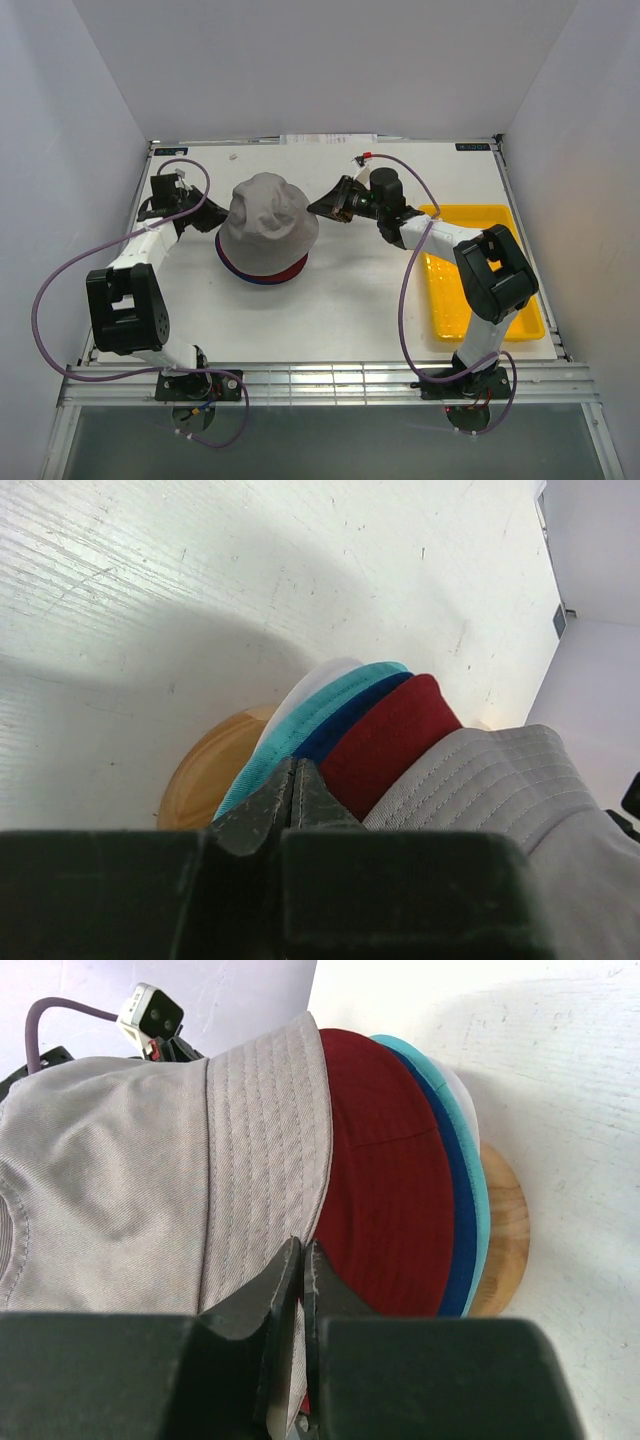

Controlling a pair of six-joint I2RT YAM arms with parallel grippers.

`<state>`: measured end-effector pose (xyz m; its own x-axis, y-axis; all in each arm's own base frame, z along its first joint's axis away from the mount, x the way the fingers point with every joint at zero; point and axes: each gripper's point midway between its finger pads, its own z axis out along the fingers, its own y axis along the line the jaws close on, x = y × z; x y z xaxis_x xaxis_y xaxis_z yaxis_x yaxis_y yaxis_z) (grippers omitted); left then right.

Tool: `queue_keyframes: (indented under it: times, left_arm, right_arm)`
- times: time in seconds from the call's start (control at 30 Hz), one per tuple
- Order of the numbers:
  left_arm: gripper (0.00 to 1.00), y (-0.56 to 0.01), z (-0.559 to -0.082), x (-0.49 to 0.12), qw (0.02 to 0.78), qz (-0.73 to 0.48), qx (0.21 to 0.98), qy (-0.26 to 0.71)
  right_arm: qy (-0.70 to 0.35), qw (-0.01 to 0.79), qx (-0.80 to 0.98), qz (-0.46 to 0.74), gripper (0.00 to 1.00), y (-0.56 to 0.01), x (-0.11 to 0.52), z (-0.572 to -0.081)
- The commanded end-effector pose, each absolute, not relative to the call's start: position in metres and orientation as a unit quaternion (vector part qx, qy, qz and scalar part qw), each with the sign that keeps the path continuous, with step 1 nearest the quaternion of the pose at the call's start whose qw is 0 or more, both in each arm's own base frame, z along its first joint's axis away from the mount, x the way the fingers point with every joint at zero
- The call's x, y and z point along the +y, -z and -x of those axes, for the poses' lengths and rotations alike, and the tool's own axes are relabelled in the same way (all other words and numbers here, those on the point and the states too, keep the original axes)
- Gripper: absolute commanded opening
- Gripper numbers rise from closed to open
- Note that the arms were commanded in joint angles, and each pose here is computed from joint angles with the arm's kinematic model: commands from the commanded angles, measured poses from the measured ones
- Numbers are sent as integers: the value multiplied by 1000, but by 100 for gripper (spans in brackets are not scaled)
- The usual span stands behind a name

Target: Stack the hats

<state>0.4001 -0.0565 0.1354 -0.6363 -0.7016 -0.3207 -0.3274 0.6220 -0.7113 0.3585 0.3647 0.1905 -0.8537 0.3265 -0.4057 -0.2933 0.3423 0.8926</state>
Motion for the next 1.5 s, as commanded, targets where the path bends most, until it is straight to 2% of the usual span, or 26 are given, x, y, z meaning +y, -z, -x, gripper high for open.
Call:
queue_keyframes:
  times: [0.0, 0.07, 0.17, 0.2, 0.27, 0.33, 0.47, 0.77, 0.97, 1.03, 1.27, 1.33, 1.47]
  left_arm:
    - [10, -135, -399, -58, 302, 295, 848, 319]
    - [10, -136, -399, -59, 304, 292, 849, 319]
    - [28, -144, -401, -51, 320, 292, 850, 299]
    - [46, -154, -403, -48, 332, 290, 849, 291]
    - [60, -162, -404, -36, 350, 300, 847, 265]
    - [68, -174, -400, -30, 366, 307, 840, 257]
    - [75, -185, -391, -17, 371, 340, 824, 260]
    - [77, -178, -351, -5, 347, 385, 803, 294]
    - [77, -179, -326, -31, 314, 373, 788, 377]
    - [80, -177, -318, -41, 307, 370, 777, 406]
    - [81, -176, -302, -55, 300, 370, 756, 448]
    - [80, -172, -300, -57, 295, 374, 754, 452]
    - [67, -165, -297, -59, 287, 384, 747, 459]
  right_arm:
    - [-551, 281, 786, -9, 8, -173, 362, -362]
    - [-550, 285, 785, -7, 8, -176, 361, -362]
    - [-548, 290, 784, -1, 8, -183, 362, -364]
    - [-550, 297, 780, 3, 8, -192, 362, -366]
    - [-549, 301, 780, 7, 8, -196, 362, -366]
    - [-551, 306, 776, 12, 8, -205, 363, -367]
    - [-553, 312, 773, 20, 8, -215, 365, -368]
    - [-553, 317, 770, 26, 8, -222, 366, -369]
    - [-552, 316, 771, 27, 8, -221, 366, -368]
    - [-552, 315, 771, 27, 8, -221, 366, -368]
    - [-552, 315, 772, 27, 8, -221, 366, -369]
    - [-552, 316, 771, 28, 8, -222, 367, -369]
    - [-551, 316, 772, 26, 8, -221, 366, -369]
